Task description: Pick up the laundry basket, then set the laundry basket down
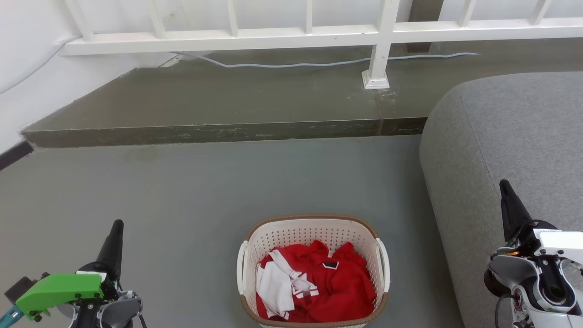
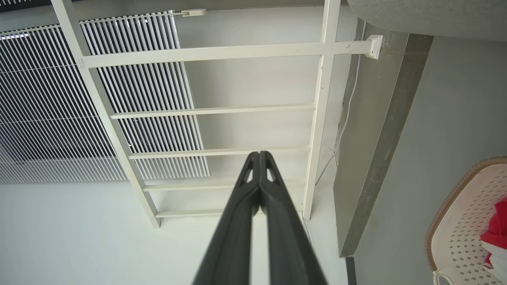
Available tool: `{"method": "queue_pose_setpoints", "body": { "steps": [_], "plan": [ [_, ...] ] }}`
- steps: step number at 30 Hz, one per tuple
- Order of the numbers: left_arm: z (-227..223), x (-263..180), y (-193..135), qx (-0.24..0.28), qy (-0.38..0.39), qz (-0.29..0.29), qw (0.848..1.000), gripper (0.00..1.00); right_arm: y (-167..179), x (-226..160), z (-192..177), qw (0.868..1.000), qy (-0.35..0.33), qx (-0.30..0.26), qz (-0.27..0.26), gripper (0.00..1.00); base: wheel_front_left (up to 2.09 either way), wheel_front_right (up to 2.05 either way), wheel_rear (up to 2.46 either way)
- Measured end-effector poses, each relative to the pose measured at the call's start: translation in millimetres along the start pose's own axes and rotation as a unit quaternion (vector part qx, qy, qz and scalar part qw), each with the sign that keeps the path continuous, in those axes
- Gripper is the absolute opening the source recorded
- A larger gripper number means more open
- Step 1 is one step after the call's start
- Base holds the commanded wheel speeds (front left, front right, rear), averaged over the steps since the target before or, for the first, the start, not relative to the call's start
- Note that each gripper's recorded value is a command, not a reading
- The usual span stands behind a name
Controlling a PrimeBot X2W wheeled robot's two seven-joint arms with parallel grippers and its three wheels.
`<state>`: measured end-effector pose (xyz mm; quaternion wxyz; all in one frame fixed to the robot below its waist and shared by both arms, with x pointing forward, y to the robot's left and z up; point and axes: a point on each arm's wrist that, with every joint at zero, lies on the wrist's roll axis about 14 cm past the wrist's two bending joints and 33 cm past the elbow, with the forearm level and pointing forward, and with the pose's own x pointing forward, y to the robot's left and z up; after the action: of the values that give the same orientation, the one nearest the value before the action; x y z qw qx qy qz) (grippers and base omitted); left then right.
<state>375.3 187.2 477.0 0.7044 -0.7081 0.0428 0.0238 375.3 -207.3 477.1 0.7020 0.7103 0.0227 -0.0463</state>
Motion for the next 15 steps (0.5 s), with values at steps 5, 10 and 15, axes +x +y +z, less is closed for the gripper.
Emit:
{"method": "queue_pose_setpoints", "body": {
  "steps": [5, 10, 15],
  "plan": [
    [0.0, 0.1, -0.2, 0.000, 0.000, 0.000, 1.000, 0.00, 0.1, 0.0, 0.0, 1.000, 0.000, 0.000, 0.000, 0.00, 0.00, 0.00, 0.00],
    [0.1, 0.1, -0.3, 0.000, 0.000, -0.001, 1.000, 0.00, 0.1, 0.0, 0.0, 1.000, 0.000, 0.000, 0.000, 0.00, 0.00, 0.00, 0.00],
    [0.1, 0.1, -0.4, 0.000, 0.000, -0.001, 1.000, 0.00, 0.2, 0.0, 0.0, 1.000, 0.000, 0.000, 0.000, 0.00, 0.00, 0.00, 0.00]
  ]
}}
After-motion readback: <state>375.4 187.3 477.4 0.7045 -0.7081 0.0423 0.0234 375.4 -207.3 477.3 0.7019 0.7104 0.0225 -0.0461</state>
